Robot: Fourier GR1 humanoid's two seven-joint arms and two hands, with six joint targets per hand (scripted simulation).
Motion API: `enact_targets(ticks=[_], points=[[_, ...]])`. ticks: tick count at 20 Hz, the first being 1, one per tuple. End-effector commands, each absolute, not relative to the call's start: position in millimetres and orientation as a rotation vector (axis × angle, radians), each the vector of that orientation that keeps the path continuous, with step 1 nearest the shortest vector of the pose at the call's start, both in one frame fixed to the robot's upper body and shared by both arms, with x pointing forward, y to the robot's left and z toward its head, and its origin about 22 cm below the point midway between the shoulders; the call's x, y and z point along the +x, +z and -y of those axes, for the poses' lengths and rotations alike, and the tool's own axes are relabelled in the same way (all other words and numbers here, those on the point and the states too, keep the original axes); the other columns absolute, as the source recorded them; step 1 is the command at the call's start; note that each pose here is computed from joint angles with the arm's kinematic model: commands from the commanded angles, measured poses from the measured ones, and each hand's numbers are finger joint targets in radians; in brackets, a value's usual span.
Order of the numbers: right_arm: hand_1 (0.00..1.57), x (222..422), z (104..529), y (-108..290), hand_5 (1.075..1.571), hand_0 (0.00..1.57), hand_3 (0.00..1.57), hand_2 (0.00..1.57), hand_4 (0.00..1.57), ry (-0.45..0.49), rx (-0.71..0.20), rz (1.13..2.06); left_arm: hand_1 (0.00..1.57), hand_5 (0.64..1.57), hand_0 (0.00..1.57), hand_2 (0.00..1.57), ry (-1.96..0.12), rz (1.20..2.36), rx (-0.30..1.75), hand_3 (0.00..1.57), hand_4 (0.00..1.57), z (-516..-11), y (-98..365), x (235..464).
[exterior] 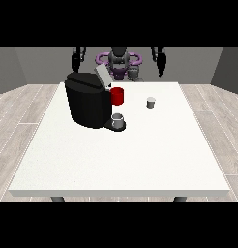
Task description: Insert the coffee pod into the coffee machine and close the lid
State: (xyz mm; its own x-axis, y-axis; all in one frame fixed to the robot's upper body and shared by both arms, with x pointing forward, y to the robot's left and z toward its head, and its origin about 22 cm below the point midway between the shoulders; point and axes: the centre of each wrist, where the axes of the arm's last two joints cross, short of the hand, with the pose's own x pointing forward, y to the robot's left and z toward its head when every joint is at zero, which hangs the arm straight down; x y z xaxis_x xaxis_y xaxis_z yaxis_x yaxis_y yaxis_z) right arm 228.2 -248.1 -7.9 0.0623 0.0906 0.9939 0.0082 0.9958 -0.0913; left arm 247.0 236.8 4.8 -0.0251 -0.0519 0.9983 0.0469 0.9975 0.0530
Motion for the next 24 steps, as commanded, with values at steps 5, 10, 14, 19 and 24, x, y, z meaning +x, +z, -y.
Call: enact_targets(ticks=[5,10,14,19,24], points=[[0.0,226.3,243.7,-19.7,1.571,0.0,0.0,0.0,0.0,0.031,-0.087,1.501,0.0,1.571,0.0,0.0,-0.408,1.608,0.07,0.0,0.0,-255.5,0.5,230.8],[0.0,244.2,265.1,2.8,1.571,0.0,0.0,0.0,0.0,0.062,-0.295,1.594,0.0,1.571,0.0,0.0,-0.59,1.636,0.202,0.0,0.0,-281.0,16.6,251.4],[0.0,249.2,241.7,0.3,1.571,0.0,0.0,0.0,0.0,0.06,-0.291,1.614,0.0,1.571,0.0,0.0,-0.661,1.562,0.292,0.0,0.0,-301.6,40.6,274.9],[0.0,267.1,222.6,25.9,1.571,0.0,0.0,0.0,0.0,0.111,-0.226,1.689,0.0,1.571,0.0,0.0,-0.672,1.509,0.364,0.0,0.0,-315.1,43.3,306.4],[0.0,275.2,207.5,26.2,1.571,0.0,0.0,0.0,0.0,0.061,-0.193,1.705,0.0,1.571,0.0,0.0,-0.796,1.414,0.434,0.0,0.0,-330.2,55.9,321.7]])
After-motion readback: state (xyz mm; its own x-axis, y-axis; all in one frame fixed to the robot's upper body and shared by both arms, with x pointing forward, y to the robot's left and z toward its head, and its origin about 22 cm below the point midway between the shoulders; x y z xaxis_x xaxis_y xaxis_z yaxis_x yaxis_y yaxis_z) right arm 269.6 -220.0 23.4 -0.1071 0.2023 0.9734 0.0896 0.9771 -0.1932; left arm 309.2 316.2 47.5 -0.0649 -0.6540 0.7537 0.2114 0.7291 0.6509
